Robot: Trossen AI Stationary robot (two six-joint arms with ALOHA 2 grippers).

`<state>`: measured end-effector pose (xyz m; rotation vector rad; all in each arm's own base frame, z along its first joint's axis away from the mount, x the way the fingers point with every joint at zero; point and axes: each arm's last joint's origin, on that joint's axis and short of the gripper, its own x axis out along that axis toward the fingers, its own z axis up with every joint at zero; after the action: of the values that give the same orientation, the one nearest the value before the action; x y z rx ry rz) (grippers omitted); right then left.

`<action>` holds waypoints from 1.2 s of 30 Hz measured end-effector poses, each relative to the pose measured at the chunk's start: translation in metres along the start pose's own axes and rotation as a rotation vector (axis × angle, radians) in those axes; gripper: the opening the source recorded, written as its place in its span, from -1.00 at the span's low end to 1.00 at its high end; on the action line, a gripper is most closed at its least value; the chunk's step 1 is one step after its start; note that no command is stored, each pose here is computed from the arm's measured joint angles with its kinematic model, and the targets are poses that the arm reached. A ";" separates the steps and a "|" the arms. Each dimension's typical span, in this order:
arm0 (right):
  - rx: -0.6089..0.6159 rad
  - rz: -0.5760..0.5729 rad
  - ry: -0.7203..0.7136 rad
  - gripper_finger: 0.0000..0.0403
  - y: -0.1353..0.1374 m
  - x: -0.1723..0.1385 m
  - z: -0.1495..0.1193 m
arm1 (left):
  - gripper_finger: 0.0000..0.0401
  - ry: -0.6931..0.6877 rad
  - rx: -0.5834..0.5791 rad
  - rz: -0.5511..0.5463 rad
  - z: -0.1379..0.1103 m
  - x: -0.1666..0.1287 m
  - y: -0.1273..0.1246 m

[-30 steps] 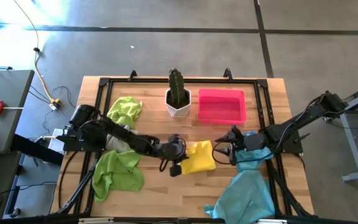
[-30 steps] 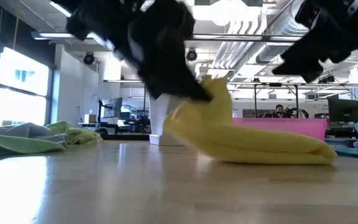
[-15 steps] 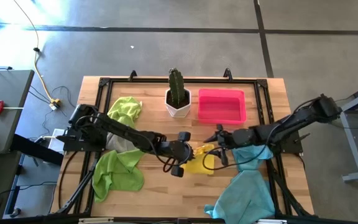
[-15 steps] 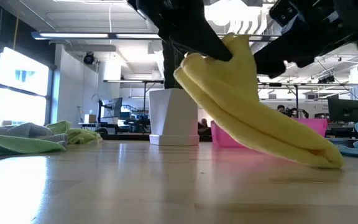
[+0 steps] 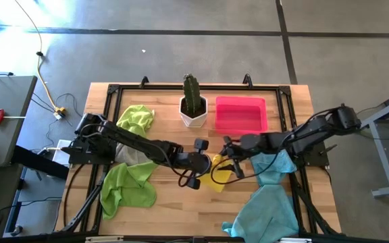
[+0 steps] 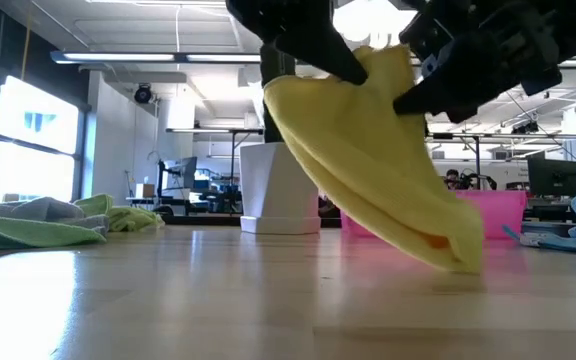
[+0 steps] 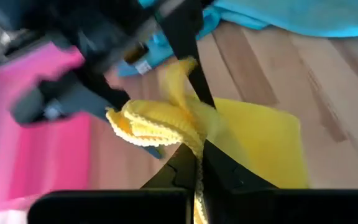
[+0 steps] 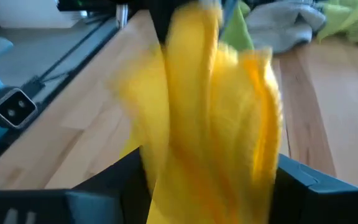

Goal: Fold microfiber towels
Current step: Put the yellow microfiber towel into the red bin

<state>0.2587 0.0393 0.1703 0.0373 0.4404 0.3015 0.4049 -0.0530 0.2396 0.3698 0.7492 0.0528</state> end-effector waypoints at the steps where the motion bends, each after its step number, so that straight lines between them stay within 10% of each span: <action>1: 0.001 0.002 0.001 0.09 -0.001 0.002 -0.001 | -0.99 -0.005 0.014 0.009 0.001 0.000 0.001; 12: 0.066 0.054 0.064 -0.02 -0.001 0.011 -0.014 | -0.99 0.032 0.033 0.058 0.002 -0.005 0.004; 23: 0.146 0.047 0.081 -0.69 -0.001 0.011 -0.015 | -0.99 0.047 -0.046 0.096 0.001 -0.010 0.006; 36: 0.437 -0.153 0.216 -0.98 -0.005 0.008 -0.031 | -0.87 0.043 -0.351 0.106 0.000 -0.009 0.006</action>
<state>0.2539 0.0359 0.1385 0.3992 0.7138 0.0539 0.3984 -0.0494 0.2477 0.0729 0.7460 0.2892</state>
